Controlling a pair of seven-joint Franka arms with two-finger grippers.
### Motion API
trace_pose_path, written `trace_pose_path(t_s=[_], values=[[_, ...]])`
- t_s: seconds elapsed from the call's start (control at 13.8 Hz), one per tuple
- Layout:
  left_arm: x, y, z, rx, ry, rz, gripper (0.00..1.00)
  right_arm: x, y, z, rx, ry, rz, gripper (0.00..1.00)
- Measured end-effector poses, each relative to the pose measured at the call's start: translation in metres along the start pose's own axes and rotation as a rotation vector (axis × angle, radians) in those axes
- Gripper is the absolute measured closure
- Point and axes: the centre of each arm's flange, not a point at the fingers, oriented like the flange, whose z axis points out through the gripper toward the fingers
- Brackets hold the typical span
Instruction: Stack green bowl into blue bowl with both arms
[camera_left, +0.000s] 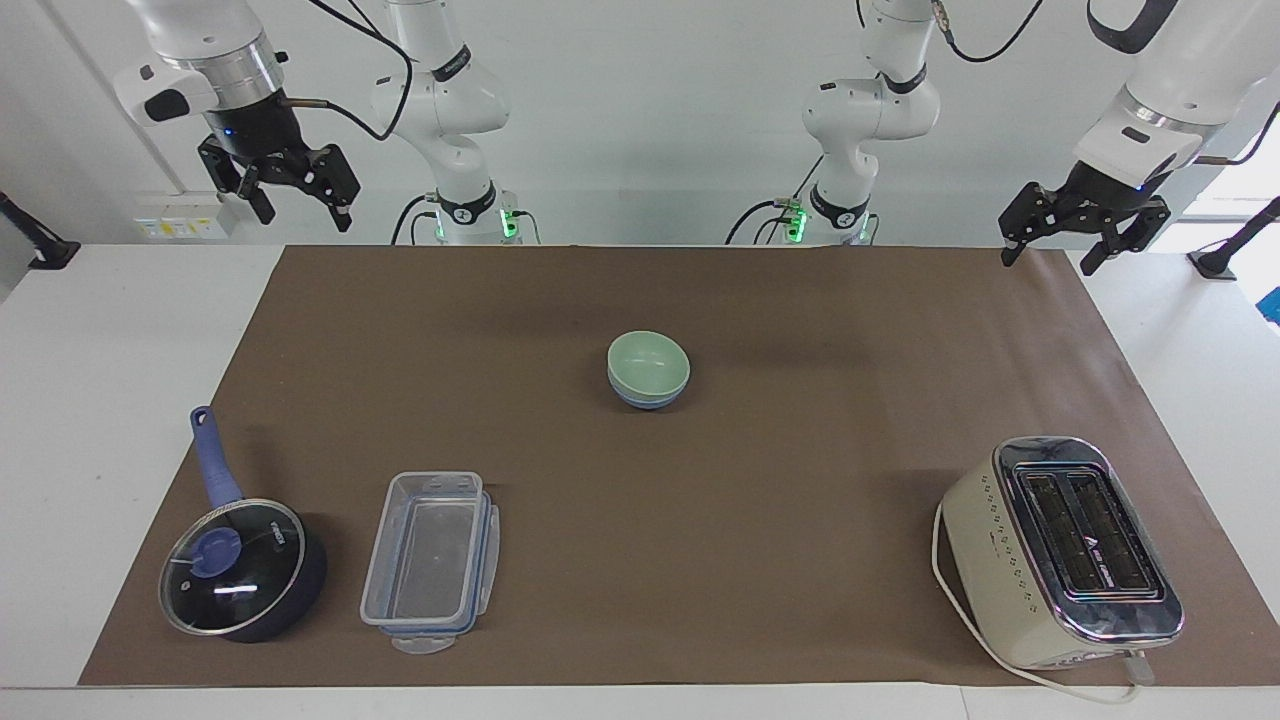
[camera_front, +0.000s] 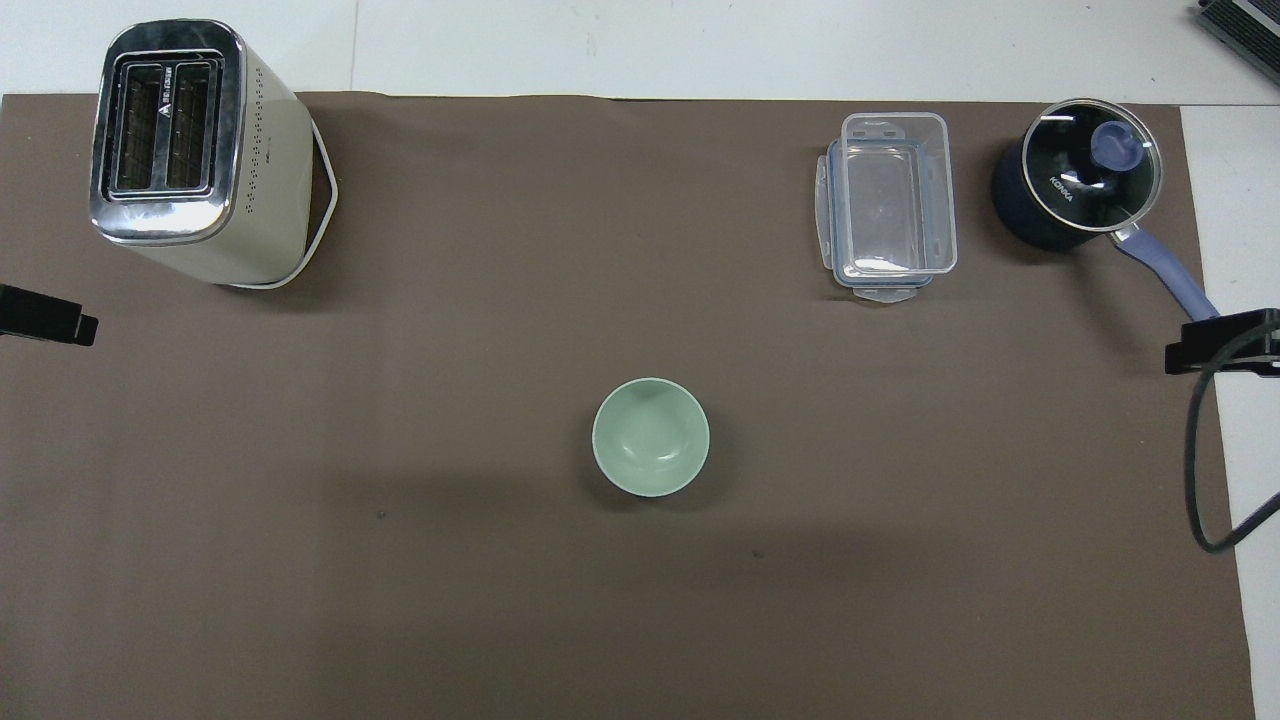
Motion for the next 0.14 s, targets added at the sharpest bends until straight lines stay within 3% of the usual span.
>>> trace_pose_path(t_s=[0.14], values=[[0.0, 0.0002, 0.0, 0.0, 0.0, 0.0, 0.0, -0.0001, -0.0011, 0.0002, 0.0, -0.001, -0.006, 0.0]])
